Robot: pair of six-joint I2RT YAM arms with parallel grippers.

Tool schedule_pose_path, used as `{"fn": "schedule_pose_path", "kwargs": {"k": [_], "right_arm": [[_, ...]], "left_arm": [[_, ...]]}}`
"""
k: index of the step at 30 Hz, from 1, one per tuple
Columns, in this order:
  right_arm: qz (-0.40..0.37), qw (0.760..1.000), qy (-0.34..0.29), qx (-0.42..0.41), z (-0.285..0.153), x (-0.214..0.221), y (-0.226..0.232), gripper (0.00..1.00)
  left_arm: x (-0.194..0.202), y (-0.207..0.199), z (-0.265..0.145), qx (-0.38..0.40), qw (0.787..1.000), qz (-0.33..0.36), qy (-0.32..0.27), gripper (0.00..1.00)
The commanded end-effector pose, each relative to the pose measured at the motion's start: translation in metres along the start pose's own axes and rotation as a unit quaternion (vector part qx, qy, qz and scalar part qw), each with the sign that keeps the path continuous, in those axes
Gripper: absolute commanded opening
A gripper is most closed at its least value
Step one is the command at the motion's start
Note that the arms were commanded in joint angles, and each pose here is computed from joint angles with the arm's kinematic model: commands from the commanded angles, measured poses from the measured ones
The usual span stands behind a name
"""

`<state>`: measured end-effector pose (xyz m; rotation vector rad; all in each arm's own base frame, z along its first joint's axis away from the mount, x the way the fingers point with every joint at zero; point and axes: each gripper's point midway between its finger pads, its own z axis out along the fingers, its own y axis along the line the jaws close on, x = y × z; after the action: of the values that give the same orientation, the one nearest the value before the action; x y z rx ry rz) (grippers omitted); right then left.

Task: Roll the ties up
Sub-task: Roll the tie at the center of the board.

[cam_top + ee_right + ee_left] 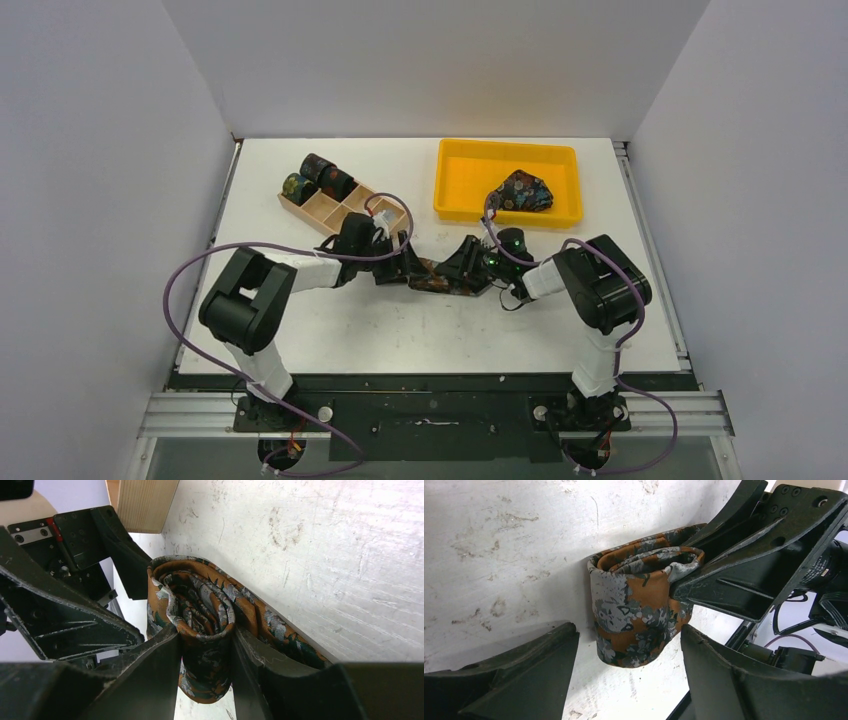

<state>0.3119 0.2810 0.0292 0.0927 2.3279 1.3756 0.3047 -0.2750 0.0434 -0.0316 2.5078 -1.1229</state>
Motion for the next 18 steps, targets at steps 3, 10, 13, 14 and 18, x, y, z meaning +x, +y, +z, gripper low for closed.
{"fn": "schedule_pose_path", "kwargs": {"k": [3,10,13,14,18], "right_arm": [[0.018,0.998,0.033,0.053,-0.004,0.035,-0.033,0.38],[0.013,0.998,0.034,0.046,-0.002,0.035,-0.027,0.38],[0.009,0.999,0.031,0.044,-0.003,0.032,-0.023,0.38],[0.007,0.999,0.031,0.043,-0.003,0.032,-0.021,0.39],[-0.007,0.999,0.032,0.044,-0.002,0.030,-0.009,0.44]], "left_arm": [[0.001,-0.008,0.012,0.050,0.999,0.005,0.020,0.67],[0.004,-0.010,0.015,0.068,0.997,0.001,0.020,0.49],[0.006,-0.011,0.011,0.072,0.997,0.004,0.019,0.36],[0.008,-0.011,0.010,0.072,0.997,0.004,0.019,0.32],[0.013,-0.012,0.008,0.063,0.998,0.012,0.025,0.15]]}}
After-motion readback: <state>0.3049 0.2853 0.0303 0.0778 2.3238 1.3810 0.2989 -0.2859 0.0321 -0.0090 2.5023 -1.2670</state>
